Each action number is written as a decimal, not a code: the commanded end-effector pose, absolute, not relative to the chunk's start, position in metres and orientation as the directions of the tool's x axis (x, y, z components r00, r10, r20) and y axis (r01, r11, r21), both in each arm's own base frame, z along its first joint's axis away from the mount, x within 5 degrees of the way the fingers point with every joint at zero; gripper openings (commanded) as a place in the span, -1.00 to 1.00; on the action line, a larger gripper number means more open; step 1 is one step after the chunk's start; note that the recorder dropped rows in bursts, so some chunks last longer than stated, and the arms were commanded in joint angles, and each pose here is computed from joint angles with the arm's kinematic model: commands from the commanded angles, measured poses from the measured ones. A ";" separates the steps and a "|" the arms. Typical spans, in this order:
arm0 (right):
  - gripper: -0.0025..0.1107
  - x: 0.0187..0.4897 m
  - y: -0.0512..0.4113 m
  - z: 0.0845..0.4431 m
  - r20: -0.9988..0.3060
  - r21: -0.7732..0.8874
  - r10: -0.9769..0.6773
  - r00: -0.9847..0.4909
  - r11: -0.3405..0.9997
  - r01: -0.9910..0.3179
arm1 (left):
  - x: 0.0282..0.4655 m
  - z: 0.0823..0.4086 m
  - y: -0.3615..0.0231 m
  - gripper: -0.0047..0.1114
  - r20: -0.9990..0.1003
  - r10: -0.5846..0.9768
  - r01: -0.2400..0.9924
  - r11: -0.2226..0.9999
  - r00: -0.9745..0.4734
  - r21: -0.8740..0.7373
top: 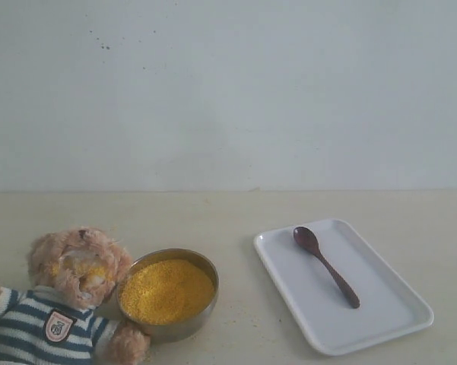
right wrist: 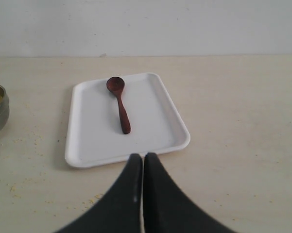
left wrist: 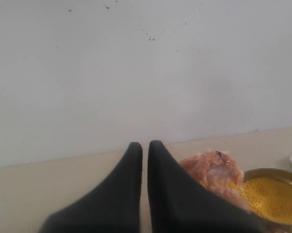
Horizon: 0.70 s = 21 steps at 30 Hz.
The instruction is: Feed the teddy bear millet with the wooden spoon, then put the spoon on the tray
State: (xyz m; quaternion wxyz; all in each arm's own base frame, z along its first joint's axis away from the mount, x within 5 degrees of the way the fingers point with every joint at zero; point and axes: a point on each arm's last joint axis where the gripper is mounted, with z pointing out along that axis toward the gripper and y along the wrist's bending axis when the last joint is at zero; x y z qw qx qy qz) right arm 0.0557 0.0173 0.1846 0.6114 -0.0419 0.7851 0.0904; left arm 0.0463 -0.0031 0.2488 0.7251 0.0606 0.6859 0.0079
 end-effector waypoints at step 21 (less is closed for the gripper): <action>-0.96 0.056 0.017 0.186 -0.968 0.094 0.051 -0.245 0.981 -0.167 | 0.055 0.187 -0.004 -0.85 -0.977 -0.066 0.067 0.994 -0.201 -0.081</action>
